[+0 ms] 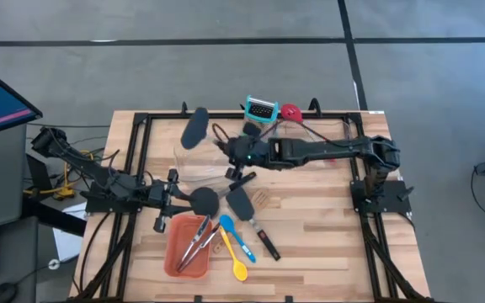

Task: Pick & Place Kitchen Items
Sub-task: Put the right black spatula into the left transparent bin

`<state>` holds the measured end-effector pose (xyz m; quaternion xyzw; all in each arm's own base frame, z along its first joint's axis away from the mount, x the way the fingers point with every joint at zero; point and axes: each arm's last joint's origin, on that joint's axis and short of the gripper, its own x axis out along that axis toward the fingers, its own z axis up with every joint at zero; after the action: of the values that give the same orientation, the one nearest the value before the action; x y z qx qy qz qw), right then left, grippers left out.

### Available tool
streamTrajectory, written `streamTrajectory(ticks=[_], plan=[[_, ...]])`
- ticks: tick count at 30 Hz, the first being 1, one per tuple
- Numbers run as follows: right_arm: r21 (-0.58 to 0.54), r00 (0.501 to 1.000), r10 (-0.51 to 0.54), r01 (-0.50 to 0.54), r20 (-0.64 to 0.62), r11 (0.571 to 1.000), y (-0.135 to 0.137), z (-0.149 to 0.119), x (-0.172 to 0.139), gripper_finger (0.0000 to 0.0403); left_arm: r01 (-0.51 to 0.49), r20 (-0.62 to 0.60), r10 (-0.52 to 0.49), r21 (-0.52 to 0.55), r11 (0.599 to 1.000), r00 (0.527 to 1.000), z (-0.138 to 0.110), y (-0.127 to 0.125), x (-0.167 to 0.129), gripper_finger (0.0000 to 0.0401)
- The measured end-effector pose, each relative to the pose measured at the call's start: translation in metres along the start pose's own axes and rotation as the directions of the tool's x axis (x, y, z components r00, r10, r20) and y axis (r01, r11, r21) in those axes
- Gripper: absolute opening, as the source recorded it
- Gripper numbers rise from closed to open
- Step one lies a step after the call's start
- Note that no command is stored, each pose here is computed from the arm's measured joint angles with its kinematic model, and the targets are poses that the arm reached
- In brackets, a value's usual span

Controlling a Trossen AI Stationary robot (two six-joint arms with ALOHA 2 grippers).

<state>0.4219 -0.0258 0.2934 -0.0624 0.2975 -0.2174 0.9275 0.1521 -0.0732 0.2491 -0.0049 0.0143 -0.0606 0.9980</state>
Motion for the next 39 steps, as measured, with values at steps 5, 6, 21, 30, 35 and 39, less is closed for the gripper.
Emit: streamTrajectory(ticks=[5,6,21,30,35,39], plan=[[0.028,0.996,0.067,-0.069,0.061,0.997,-0.014,0.006,0.01,0.0098,0.0,0.0,0.0,0.001,1.0,1.0,0.0,0.0,0.0,0.009],[0.034,0.995,0.065,-0.068,0.07,0.997,-0.014,0.004,0.018,0.0098,0.0,0.0,0.0,0.0,1.0,1.0,0.0,0.0,0.0,0.009],[0.014,0.988,0.14,-0.14,-0.064,0.99,-0.017,-0.034,0.106,0.0098,0.001,0.005,-0.001,0.023,1.0,1.0,0.001,0.0,-0.001,0.009],[-0.016,0.96,0.206,-0.213,-0.189,0.977,-0.011,-0.045,0.127,0.0098,0.001,0.006,-0.001,0.024,1.0,1.0,0.001,0.0,-0.001,0.009],[-0.013,0.943,0.244,-0.253,-0.227,0.967,-0.008,-0.047,0.134,0.0098,0.001,0.006,-0.001,0.024,1.0,1.0,0.001,0.0,-0.001,0.009],[-0.013,0.944,0.243,-0.252,-0.221,0.968,-0.009,-0.044,0.132,0.0098,0.001,0.005,-0.001,0.024,1.0,1.0,0.001,0.0,-0.001,0.009]])
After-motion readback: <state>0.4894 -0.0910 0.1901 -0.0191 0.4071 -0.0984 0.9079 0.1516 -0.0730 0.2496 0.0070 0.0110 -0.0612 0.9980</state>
